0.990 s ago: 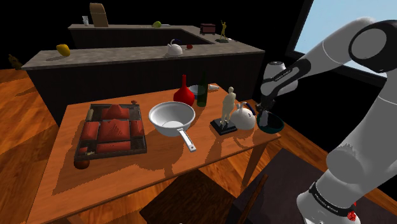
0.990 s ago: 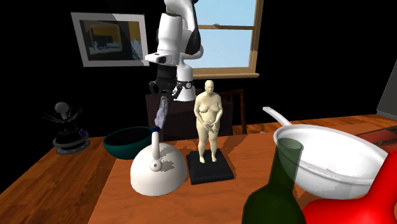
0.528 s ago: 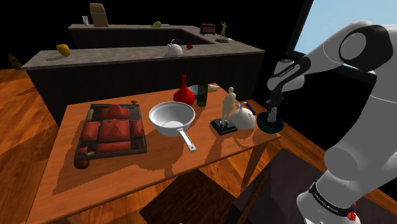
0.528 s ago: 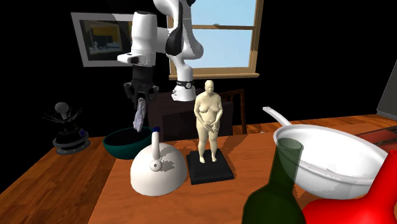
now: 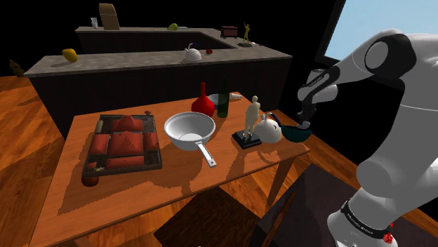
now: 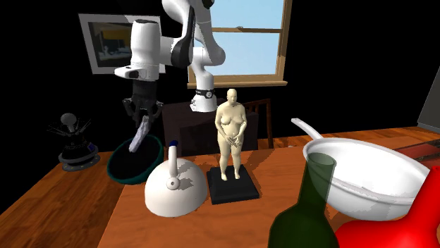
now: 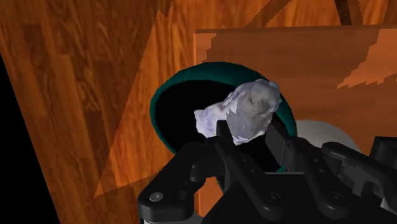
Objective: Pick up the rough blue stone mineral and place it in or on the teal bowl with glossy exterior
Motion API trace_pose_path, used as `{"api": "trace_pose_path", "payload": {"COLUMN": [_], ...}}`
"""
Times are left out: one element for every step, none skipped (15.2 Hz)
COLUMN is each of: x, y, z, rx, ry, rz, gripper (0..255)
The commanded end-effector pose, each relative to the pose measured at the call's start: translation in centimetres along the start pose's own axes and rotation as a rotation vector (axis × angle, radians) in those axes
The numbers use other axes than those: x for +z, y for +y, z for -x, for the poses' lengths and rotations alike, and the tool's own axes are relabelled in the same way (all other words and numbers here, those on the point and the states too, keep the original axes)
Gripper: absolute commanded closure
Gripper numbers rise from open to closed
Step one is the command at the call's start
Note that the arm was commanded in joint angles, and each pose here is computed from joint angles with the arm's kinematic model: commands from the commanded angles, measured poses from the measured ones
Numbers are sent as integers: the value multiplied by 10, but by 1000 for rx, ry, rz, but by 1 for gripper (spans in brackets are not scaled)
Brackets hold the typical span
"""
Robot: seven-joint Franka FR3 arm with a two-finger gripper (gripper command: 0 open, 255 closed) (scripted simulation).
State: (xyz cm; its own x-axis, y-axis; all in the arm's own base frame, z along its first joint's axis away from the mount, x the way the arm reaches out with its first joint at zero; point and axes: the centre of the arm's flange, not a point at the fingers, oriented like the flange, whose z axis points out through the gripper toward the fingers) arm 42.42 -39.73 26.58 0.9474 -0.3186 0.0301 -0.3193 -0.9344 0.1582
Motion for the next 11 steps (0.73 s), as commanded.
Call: {"api": "trace_pose_path", "payload": {"x": [12,17,23,28,33,38,43,49,54,57,57], "y": [-3,-3,-4,-5,-6,-7,-8,-8,-9,-10,-10], "z": [-1,-1,0,0,0,0,0,0,1,1,1], "rx": [-2,-2,-2,-2,-2,-2,-2,-2,-2,-2,-2], "ry": [-2,-2,-2,-2,-2,-2,-2,-2,-2,-2,-2], "rz": [-1,-1,-1,-1,-1,-1,-1,-1,-1,-1,-1], "gripper": [255,255,255,255,255,255,255,255,255,255,255]}}
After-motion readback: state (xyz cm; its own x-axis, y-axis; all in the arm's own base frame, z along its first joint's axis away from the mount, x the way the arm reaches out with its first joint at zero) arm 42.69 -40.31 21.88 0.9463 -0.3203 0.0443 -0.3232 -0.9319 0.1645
